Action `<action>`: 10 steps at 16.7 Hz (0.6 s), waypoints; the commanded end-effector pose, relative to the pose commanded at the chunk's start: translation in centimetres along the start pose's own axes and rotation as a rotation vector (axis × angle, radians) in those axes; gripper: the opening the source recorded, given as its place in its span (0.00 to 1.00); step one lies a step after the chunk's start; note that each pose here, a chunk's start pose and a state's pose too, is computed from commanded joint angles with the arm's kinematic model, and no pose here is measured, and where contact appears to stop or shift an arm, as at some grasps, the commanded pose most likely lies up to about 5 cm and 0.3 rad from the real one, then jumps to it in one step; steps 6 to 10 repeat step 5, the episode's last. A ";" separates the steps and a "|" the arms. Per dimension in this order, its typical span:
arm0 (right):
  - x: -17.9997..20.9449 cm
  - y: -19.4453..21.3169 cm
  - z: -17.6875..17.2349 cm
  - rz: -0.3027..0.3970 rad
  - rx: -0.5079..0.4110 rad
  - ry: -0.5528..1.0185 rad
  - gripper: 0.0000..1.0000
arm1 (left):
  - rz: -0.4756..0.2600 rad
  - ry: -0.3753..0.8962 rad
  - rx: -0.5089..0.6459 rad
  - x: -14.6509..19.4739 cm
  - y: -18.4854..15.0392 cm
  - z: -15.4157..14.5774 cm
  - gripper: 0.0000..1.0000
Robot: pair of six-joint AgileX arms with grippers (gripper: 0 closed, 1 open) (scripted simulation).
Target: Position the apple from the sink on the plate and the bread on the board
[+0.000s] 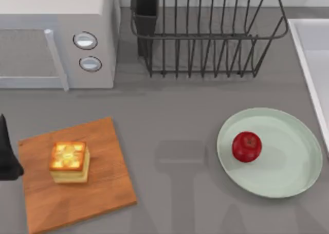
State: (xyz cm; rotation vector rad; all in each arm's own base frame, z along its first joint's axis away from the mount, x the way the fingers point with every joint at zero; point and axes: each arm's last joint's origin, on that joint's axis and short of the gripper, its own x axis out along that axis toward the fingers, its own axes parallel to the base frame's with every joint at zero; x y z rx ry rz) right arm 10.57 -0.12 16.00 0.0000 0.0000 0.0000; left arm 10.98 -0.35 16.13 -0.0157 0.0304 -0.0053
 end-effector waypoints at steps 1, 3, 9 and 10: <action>0.0 0.0 0.0 0.000 0.000 0.000 1.00 | 0.002 -0.013 0.007 -0.2 0.1 -0.1 1.00; 0.0 0.0 0.0 0.000 0.000 0.000 1.00 | 0.005 -0.029 0.015 -0.4 0.2 -0.1 1.00; 0.0 0.0 0.0 0.000 0.000 0.000 1.00 | 0.005 -0.030 0.016 -0.4 0.2 -0.1 1.00; 0.0 0.0 0.0 0.000 0.000 0.000 1.00 | 0.005 -0.030 0.016 -0.4 0.2 -0.1 1.00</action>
